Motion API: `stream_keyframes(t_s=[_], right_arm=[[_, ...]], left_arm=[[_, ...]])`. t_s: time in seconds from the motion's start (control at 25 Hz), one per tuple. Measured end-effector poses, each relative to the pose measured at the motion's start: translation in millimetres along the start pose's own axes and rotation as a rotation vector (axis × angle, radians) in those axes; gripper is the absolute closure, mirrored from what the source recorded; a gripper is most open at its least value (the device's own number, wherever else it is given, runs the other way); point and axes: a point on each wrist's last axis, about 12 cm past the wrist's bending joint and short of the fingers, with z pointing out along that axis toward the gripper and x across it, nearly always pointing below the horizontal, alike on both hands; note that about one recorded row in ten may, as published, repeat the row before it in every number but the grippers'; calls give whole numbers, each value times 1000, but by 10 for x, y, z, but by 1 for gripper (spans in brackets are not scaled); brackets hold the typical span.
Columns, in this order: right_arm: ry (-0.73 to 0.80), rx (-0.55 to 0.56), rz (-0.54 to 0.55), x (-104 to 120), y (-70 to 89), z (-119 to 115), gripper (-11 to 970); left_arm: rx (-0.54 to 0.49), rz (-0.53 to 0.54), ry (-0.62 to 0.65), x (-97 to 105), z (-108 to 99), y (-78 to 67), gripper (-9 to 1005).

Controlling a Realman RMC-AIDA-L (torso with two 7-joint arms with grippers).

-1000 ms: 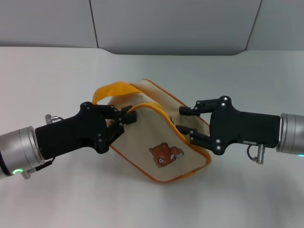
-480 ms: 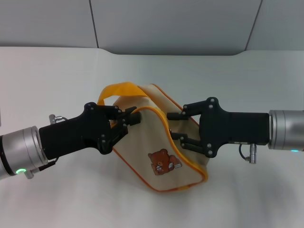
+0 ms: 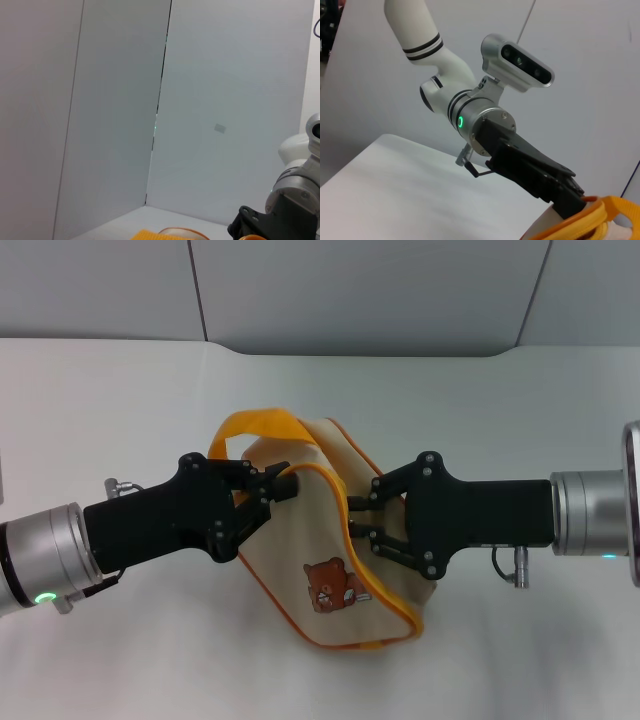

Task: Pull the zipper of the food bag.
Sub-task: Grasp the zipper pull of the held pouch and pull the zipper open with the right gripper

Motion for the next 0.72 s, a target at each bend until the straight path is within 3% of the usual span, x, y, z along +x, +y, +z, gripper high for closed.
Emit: stream_keyframes(t_s=[0.16,0.36,0.72], right_arm=[[1,-9,-4,-4,1,11,717],[3,-32,-20,-20,-8,28,920],[35,-46,-30,13,14,-40,952]], left_arm=[[-2,0,-2,-2,0,2,906],[-3,0,-2,-2,-1,3,905],[-84,-4,-27,-17,-109,71,904]])
